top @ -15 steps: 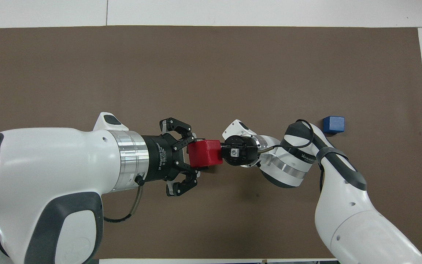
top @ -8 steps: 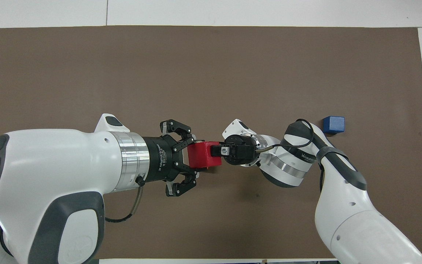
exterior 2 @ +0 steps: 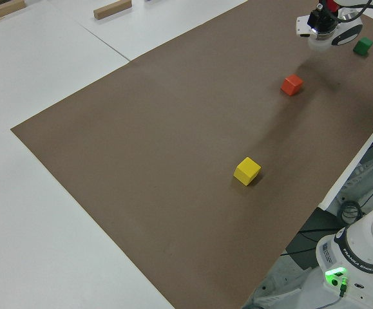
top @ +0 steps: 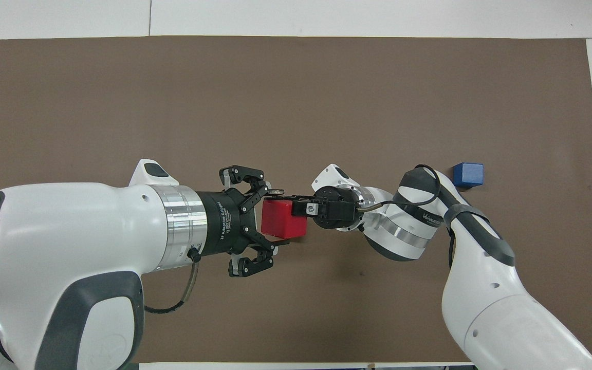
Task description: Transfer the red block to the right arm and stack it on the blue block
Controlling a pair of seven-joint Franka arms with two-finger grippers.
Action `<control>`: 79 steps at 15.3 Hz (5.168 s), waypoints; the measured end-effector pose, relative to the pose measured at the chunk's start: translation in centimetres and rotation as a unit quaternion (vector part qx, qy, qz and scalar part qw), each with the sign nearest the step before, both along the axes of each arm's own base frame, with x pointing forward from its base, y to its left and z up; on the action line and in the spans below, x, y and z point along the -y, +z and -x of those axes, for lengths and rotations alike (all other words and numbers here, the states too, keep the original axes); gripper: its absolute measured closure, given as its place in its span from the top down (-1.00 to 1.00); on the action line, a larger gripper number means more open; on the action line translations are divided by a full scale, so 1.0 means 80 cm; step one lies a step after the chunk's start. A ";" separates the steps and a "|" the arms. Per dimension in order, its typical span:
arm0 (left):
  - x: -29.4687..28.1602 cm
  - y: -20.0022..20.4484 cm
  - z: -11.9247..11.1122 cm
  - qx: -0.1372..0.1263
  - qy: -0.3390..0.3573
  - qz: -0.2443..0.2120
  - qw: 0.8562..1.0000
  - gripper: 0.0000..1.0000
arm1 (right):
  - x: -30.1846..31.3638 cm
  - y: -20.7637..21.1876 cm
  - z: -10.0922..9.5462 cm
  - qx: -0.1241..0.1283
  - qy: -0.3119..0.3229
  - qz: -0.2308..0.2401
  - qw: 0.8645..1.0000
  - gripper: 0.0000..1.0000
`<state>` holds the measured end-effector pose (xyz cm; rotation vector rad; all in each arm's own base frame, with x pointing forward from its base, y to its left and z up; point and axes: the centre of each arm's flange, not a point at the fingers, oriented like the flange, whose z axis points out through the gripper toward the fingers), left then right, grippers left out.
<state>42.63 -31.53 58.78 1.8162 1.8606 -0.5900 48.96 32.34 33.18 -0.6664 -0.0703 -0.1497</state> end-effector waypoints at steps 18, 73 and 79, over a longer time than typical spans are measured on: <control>-0.285 0.015 -0.070 0.140 -0.133 -0.164 0.967 1.00 | 0.057 0.109 -0.053 -0.059 0.001 0.182 0.982 0.10; -0.395 0.029 -0.133 0.203 -0.686 -0.238 0.657 1.00 | 0.408 0.016 -0.109 -0.119 -0.087 0.947 0.285 0.10; -0.388 0.031 -0.133 0.212 -0.702 -0.235 0.638 1.00 | 0.422 0.016 -0.109 -0.131 -0.091 0.945 0.287 0.10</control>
